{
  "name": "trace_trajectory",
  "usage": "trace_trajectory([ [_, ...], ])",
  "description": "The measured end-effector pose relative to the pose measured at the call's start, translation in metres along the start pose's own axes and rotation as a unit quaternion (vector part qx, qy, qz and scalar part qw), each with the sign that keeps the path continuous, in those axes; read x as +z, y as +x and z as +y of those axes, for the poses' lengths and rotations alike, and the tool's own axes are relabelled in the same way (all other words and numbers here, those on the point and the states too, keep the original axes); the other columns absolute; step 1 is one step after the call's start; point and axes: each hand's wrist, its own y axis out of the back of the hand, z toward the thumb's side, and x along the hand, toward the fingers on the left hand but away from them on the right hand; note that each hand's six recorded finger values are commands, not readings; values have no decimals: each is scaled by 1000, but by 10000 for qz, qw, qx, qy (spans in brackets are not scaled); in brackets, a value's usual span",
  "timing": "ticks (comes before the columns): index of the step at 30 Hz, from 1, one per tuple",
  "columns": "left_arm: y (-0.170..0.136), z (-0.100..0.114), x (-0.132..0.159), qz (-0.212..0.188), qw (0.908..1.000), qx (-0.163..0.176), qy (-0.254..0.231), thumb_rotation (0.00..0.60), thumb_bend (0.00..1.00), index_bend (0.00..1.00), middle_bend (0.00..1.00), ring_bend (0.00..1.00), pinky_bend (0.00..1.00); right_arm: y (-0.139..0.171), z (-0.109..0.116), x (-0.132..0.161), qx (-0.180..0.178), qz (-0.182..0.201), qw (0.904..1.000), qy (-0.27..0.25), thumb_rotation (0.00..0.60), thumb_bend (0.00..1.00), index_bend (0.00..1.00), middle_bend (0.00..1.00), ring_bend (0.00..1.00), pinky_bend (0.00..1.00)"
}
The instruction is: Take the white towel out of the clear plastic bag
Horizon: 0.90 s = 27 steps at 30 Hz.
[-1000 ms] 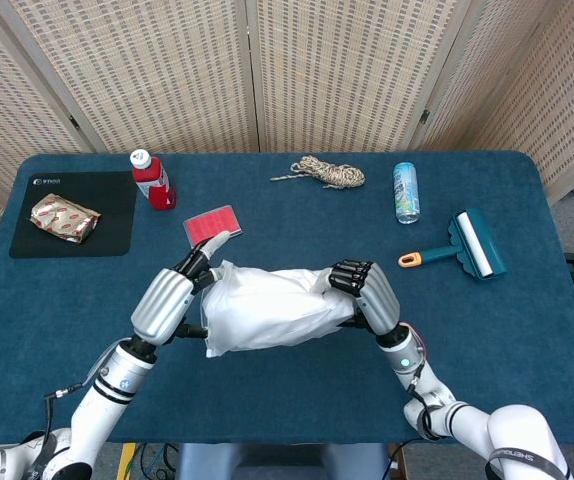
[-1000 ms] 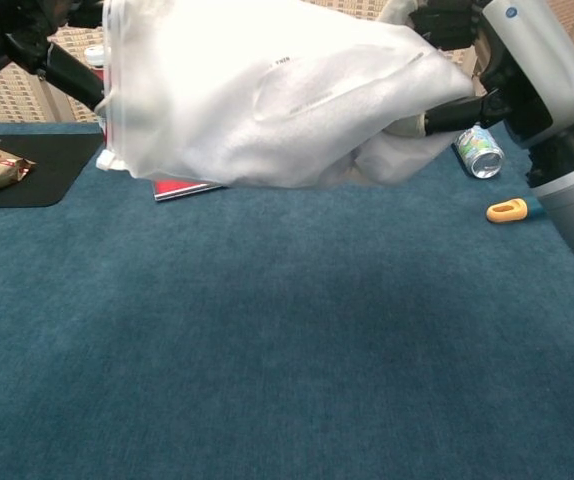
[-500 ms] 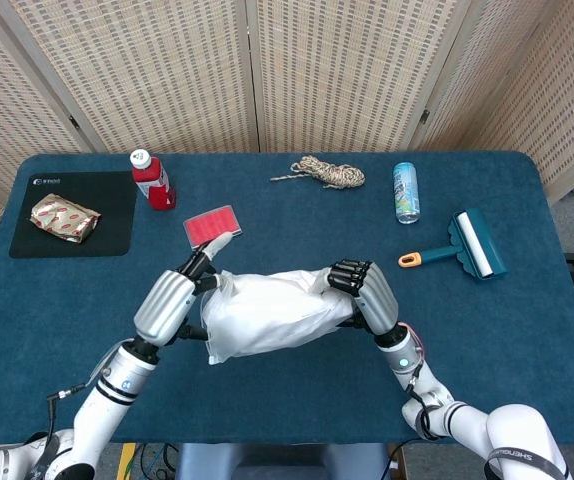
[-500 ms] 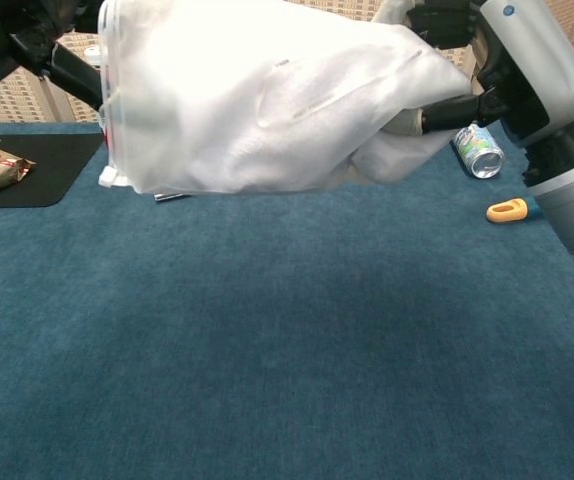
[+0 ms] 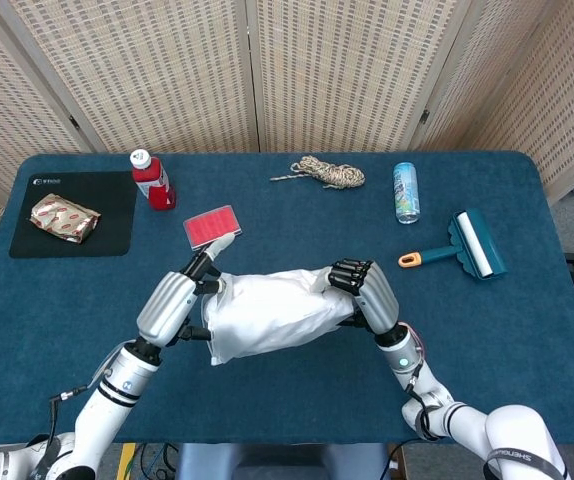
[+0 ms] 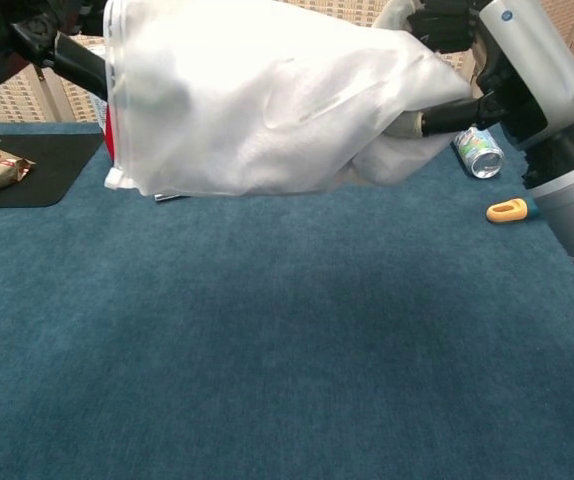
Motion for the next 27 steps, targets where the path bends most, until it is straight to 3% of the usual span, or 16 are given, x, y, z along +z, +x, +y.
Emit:
trace_trajectory([
  [12, -1, 0, -7, 161, 9999, 6, 25, 600, 220, 793, 102, 43, 287, 3, -2, -6, 72, -137, 9999, 76, 600, 387, 565, 652, 613, 719],
  [19, -3, 4, -15, 288, 9995, 69, 61, 600, 220, 801, 139, 48, 287, 6, -3, -12, 151, -258, 9995, 91, 600, 221, 550, 563, 535, 704],
  [27, -5, 8, -28, 461, 9988, 126, 111, 600, 220, 803, 145, 49, 287, 8, -5, -20, 356, -414, 9984, 130, 600, 17, 425, 442, 400, 600],
])
